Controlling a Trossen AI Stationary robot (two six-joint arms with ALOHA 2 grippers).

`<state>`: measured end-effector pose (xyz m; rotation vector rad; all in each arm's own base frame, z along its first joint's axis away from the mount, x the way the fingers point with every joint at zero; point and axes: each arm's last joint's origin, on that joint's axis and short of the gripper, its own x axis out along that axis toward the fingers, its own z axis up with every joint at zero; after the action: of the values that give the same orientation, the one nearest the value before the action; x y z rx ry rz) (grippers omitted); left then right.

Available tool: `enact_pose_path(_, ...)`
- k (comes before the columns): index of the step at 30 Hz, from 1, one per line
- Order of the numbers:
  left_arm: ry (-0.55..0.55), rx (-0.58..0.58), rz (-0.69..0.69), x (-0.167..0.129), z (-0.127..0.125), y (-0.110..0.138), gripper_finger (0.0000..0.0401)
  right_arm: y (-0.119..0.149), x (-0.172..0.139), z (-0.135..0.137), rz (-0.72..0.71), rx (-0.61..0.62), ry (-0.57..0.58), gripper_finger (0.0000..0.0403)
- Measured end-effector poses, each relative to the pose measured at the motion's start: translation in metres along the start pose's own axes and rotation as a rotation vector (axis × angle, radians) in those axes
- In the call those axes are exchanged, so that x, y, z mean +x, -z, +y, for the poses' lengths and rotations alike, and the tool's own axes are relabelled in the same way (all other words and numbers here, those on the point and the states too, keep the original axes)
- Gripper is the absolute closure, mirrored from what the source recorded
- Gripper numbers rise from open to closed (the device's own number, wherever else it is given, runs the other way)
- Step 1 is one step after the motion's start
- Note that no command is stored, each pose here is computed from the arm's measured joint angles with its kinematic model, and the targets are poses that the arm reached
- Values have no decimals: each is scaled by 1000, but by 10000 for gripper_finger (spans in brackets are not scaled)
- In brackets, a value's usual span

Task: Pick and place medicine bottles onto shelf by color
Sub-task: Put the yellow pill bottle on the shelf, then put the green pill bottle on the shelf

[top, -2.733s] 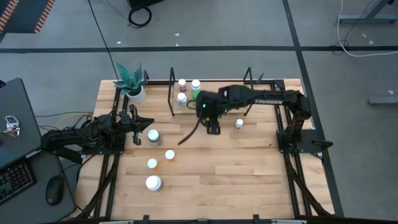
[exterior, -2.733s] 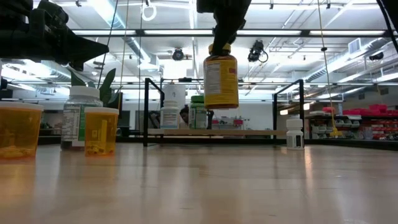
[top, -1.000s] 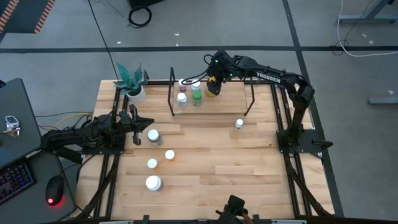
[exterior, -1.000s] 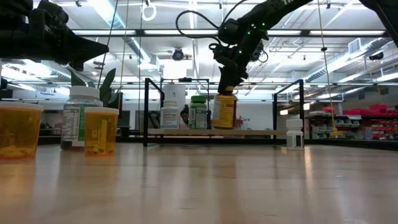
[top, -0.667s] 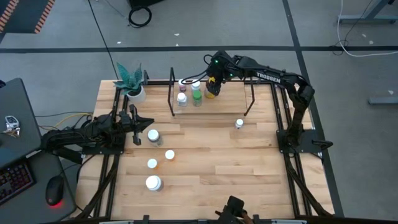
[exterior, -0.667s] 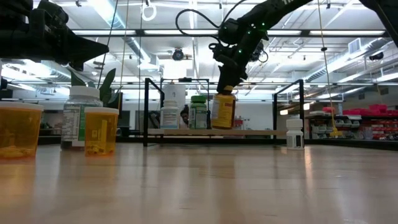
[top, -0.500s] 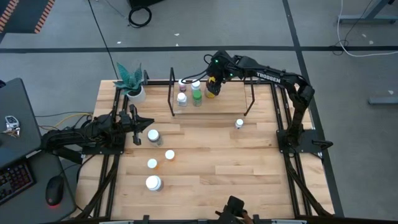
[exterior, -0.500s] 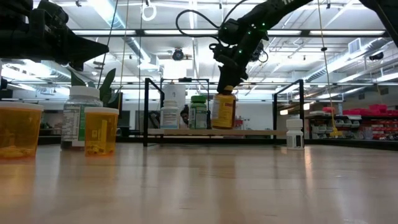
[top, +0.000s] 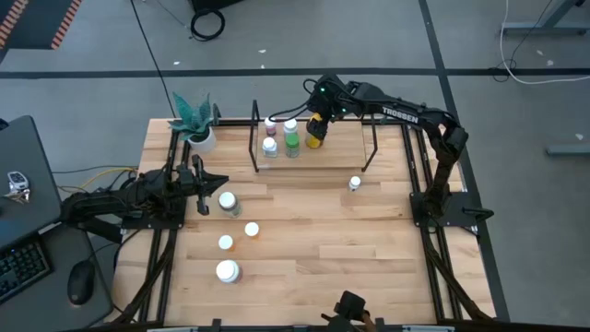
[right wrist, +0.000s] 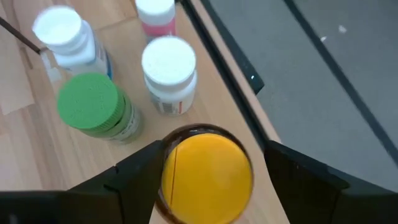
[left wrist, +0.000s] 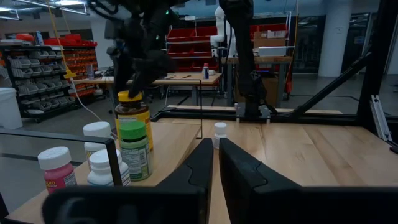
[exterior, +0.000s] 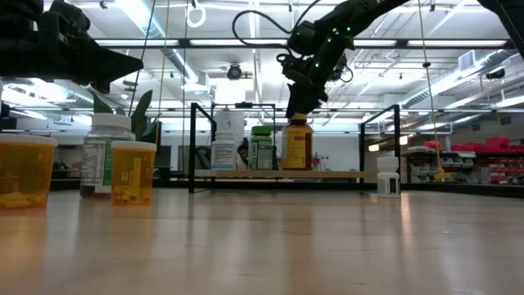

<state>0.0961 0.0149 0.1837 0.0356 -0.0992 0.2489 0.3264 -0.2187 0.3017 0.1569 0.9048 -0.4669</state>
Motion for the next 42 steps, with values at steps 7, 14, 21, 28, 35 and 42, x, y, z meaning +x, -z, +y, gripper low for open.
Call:
enact_pose_path(7,0,0,0,0,0,0,375,-7,-41,16,-96,-35,45,114)
enact_pose_path(14,0,0,0,0,0,0,370,-11,-72,59,-176,-111,-33,114)
enact_pose_path(21,0,0,0,0,0,0,367,-13,-78,120,-241,-212,-148,114)
enact_pose_path(28,0,0,0,0,0,0,376,-10,-87,162,-301,-237,-200,114)
enact_pose_path(35,0,0,0,0,0,0,369,-4,-96,192,-315,-247,-269,114)
enact_pose_path(42,0,0,0,0,0,0,367,7,-109,227,-346,-317,-309,114)
